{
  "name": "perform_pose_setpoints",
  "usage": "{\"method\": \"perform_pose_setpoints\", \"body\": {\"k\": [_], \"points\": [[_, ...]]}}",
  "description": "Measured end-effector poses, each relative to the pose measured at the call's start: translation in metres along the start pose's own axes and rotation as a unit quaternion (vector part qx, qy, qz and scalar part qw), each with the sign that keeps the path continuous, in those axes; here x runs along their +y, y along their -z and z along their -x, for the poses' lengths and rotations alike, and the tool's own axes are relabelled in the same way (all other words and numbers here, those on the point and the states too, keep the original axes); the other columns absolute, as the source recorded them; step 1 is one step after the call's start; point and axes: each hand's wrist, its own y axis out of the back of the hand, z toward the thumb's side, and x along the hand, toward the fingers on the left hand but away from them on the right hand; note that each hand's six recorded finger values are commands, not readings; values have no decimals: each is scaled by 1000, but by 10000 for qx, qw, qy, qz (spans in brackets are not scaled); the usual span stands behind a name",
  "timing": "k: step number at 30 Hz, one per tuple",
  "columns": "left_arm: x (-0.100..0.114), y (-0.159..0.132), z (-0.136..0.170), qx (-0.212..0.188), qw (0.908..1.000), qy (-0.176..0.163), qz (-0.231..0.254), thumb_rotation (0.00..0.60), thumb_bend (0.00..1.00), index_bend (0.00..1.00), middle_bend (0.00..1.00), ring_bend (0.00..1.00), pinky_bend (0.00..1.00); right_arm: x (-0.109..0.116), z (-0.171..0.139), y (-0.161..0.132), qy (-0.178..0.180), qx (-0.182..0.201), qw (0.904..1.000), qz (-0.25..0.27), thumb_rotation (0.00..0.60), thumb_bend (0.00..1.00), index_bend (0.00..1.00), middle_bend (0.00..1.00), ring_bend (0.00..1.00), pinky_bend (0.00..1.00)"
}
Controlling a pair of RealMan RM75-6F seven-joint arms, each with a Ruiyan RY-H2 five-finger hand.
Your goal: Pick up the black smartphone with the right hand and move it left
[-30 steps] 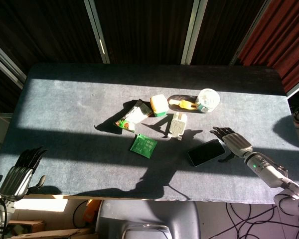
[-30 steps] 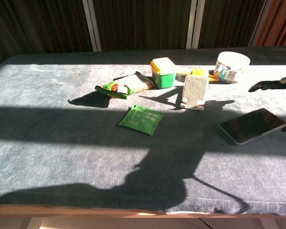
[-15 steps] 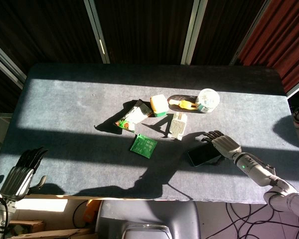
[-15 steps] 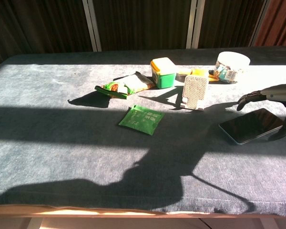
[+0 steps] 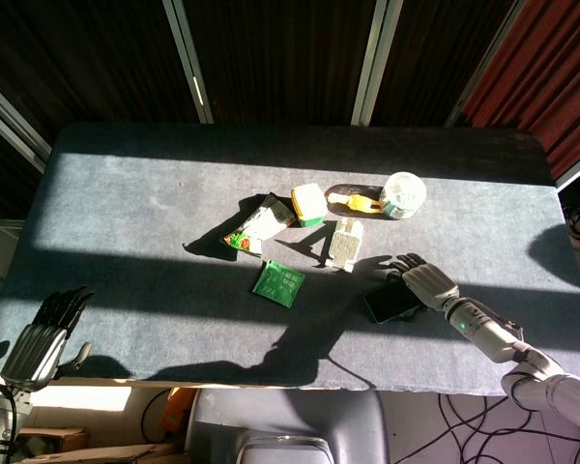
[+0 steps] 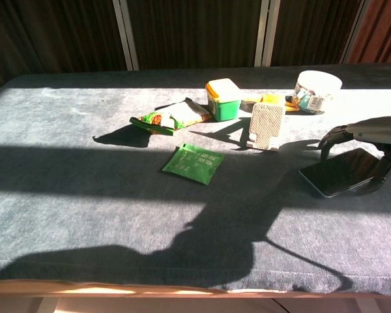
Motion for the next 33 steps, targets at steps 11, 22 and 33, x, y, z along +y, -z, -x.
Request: {"method": "perform_pose_setpoints", "body": {"k": [11,22,33], "points": [[1,1,1,2,10000,-5,7,600,406,0,0,0,0,-6,7,-2,171,-73,9997,-171,600,173,656,432,159,55],[2,2,2,11,10000,-35,5,600,406,0,0,0,0,1,8,-5,278,-98,9991,-306,600,187,722,484,227,120],[3,2,3,4,10000,-56,14,600,407,0,0,0,0,5,8,-10,416,-84,9983,-389,600,191,845,576,310,165]]}}
